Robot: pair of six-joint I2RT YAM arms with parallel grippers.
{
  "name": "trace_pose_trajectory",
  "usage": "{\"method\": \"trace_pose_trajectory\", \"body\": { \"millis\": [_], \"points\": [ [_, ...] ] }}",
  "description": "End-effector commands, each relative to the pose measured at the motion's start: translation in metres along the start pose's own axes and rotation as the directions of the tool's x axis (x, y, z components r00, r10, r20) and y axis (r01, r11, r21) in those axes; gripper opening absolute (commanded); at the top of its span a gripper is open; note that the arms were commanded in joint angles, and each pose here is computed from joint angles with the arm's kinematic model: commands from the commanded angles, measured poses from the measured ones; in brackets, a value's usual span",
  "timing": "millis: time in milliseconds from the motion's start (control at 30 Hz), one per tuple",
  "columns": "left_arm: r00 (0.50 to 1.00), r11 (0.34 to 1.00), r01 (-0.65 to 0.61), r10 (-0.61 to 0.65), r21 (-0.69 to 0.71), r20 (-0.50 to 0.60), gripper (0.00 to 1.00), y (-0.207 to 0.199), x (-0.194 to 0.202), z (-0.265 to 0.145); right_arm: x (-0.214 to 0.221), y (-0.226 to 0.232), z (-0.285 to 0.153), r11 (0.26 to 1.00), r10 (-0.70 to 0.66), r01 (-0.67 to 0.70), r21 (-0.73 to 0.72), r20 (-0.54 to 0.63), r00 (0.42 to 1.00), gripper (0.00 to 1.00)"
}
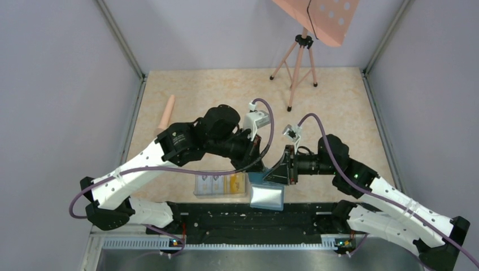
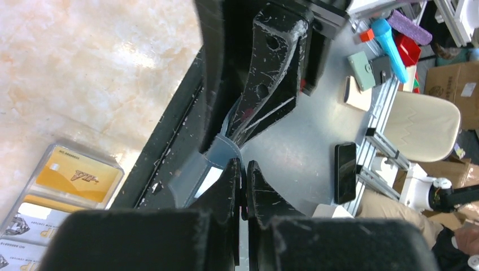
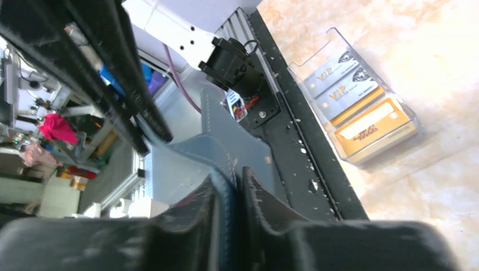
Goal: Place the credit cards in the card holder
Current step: Open the card holder.
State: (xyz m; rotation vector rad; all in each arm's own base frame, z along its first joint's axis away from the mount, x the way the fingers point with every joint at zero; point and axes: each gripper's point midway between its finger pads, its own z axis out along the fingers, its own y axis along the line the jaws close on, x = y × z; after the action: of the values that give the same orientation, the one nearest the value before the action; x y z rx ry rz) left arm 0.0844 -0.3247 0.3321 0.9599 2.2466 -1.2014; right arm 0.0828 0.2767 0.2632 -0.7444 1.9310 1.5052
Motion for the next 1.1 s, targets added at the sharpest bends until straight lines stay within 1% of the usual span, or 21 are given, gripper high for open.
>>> {"method": "trace_pose_trajectory", "body": {
  "millis": [0,33,67,100,133,167,200,267,333,467,500,600,667,767,967,1067],
  "points": [
    [0.992,1.0,-0.008,0.006,0.018,0.126,0.04,-0.008,-0.023,-0.014,-0.008,-0.009,-0.002,0.996,-0.009,0.005,0.084,0.038,0.999,0.03],
    [0.991,1.0,0.008,-0.007,-0.005,0.134,0.2,-0.003,-0.023,-0.014,-0.01,-0.011,-0.003,0.995,-0.004,-0.001,0.101,0.049,0.999,0.0],
    [0.989,0.999,0.031,-0.025,-0.04,0.143,0.34,0.005,-0.022,-0.013,-0.011,-0.015,-0.003,0.992,0.004,-0.011,0.125,0.061,0.998,0.0],
    [0.986,0.995,0.061,-0.047,-0.083,0.16,0.47,0.016,-0.02,-0.013,-0.012,-0.018,-0.004,0.989,0.014,-0.024,0.145,0.069,0.998,0.0],
    [0.982,0.988,0.099,-0.077,-0.12,0.171,0.57,0.026,-0.017,-0.012,-0.013,-0.02,-0.004,0.987,0.021,-0.034,0.155,0.08,0.997,0.0],
    [0.977,0.978,0.136,-0.106,-0.156,0.188,0.64,0.037,-0.013,-0.012,-0.014,-0.024,-0.005,0.983,0.035,-0.051,0.175,0.094,0.995,0.0],
    [0.969,0.967,0.178,-0.139,-0.184,0.206,0.69,0.047,-0.009,-0.013,-0.014,-0.029,-0.006,0.977,0.05,-0.072,0.202,0.108,0.993,0.0],
    [0.946,0.935,0.272,-0.217,-0.227,0.24,0.74,0.066,0.003,-0.014,-0.012,-0.039,-0.007,0.962,0.082,-0.111,0.249,0.125,0.989,0.0],
    [0.918,0.898,0.357,-0.287,-0.257,0.274,0.78,0.085,0.019,-0.017,-0.009,-0.048,-0.007,0.949,0.111,-0.145,0.278,0.137,0.984,0.0],
    [0.868,0.822,0.485,-0.41,-0.298,0.28,0.84,0.118,0.059,-0.012,-0.002,-0.061,-0.007,0.934,0.183,-0.217,0.285,0.142,0.973,0.0],
    [0.858,0.808,0.506,-0.437,-0.301,0.269,0.84,0.123,0.068,-0.01,-0.002,-0.064,-0.007,0.931,0.204,-0.237,0.278,0.144,0.968,0.0],
    [0.834,0.783,0.55,-0.496,-0.291,0.243,0.85,0.131,0.089,0.0,0.0,-0.062,-0.006,0.937,0.27,-0.292,0.191,0.13,0.954,0.0],
    [0.821,0.778,0.569,-0.525,-0.266,0.224,0.84,0.132,0.098,0.01,-0.003,-0.06,-0.005,0.934,0.315,-0.332,0.132,0.137,0.939,0.0],
    [0.804,0.763,0.594,-0.559,-0.253,0.202,0.81,0.136,0.107,0.022,-0.008,-0.053,-0.003,0.935,0.338,-0.349,0.059,0.143,0.93,0.0],
    [0.787,0.761,0.617,-0.604,-0.204,0.127,0.75,0.132,0.11,0.046,-0.004,-0.055,-0.001,0.927,0.363,-0.373,0.046,0.138,0.921,0.0],
    [0.784,0.759,0.616,-0.617,-0.212,0.07,0.67,0.131,0.114,0.058,-0.003,-0.058,-0.001,0.924,0.369,-0.379,0.053,0.139,0.919,0.0]
  ]
}}
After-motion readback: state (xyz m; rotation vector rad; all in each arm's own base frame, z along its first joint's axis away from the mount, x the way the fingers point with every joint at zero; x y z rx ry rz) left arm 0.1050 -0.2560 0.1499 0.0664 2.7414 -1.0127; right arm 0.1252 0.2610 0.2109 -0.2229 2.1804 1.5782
